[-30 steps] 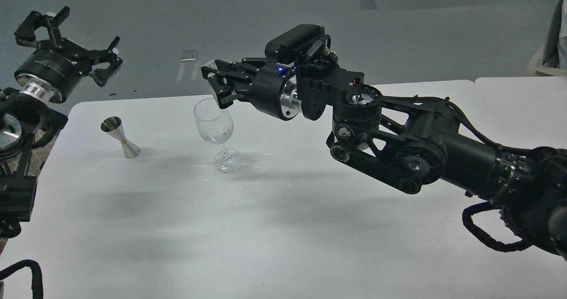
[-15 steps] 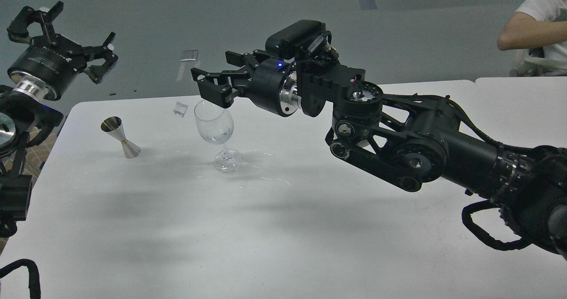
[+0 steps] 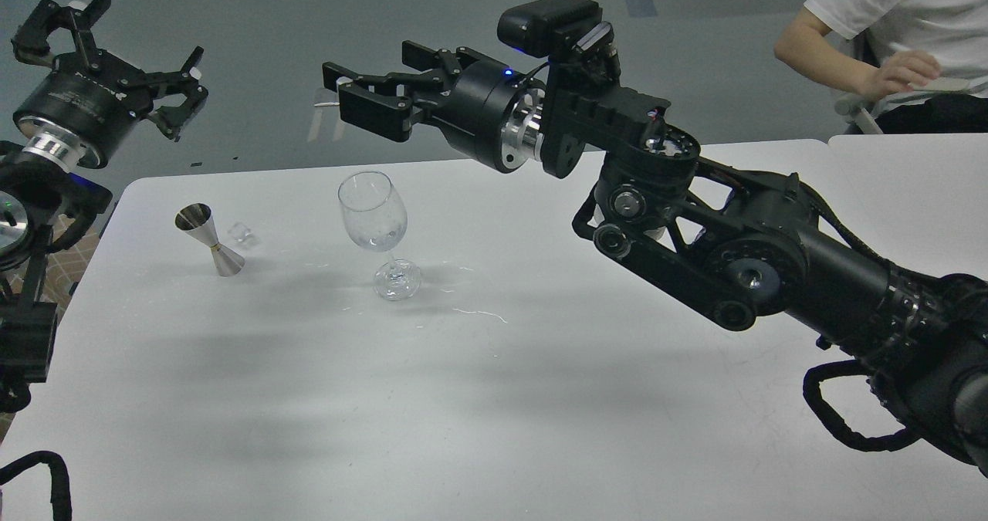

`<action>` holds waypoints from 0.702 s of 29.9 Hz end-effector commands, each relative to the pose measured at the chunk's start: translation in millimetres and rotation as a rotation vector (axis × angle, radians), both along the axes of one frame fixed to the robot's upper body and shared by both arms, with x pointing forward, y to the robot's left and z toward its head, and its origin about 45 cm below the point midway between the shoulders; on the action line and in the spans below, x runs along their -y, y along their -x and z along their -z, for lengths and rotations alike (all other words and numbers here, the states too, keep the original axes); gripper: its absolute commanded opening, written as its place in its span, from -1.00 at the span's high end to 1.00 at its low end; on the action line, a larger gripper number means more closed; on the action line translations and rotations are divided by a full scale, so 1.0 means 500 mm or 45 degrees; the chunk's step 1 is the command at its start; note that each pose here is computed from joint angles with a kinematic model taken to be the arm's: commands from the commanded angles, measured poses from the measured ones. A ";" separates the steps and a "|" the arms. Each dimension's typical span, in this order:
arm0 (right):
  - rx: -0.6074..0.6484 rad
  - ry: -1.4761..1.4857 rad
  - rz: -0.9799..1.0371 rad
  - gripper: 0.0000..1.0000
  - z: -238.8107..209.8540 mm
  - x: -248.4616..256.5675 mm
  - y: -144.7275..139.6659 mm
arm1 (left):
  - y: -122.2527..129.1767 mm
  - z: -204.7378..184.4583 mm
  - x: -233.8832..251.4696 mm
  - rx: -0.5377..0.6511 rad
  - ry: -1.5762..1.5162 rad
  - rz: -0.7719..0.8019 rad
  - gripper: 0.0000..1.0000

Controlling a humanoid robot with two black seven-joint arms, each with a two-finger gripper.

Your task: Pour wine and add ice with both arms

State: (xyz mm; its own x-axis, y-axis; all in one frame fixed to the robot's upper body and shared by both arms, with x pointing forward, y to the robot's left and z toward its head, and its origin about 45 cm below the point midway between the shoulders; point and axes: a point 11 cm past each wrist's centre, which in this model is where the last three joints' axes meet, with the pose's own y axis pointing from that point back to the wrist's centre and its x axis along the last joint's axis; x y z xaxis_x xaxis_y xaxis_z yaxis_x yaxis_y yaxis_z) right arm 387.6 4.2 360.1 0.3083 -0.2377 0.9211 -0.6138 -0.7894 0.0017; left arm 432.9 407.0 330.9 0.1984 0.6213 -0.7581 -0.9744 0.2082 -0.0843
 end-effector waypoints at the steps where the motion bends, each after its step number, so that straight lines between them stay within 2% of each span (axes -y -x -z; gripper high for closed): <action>1: -0.037 -0.137 0.063 -1.00 -0.018 0.040 -0.010 | 0.000 0.004 0.003 -0.005 0.002 0.004 -0.96; 8: -0.175 -0.429 0.243 -1.00 -0.023 0.158 -0.048 | -0.001 0.010 0.008 -0.016 -0.004 0.009 -0.96; 14: -0.332 -0.707 0.291 -1.00 -0.044 0.226 -0.074 | 0.004 0.037 0.015 -0.058 -0.009 0.025 -0.96; 18: -0.381 -0.880 0.311 -1.00 -0.070 0.272 -0.088 | 0.005 0.041 0.019 -0.059 -0.031 0.032 -0.96; 21: -0.466 -1.109 0.358 -1.00 -0.083 0.345 -0.114 | 0.009 0.045 0.012 -0.064 -0.042 0.027 -0.96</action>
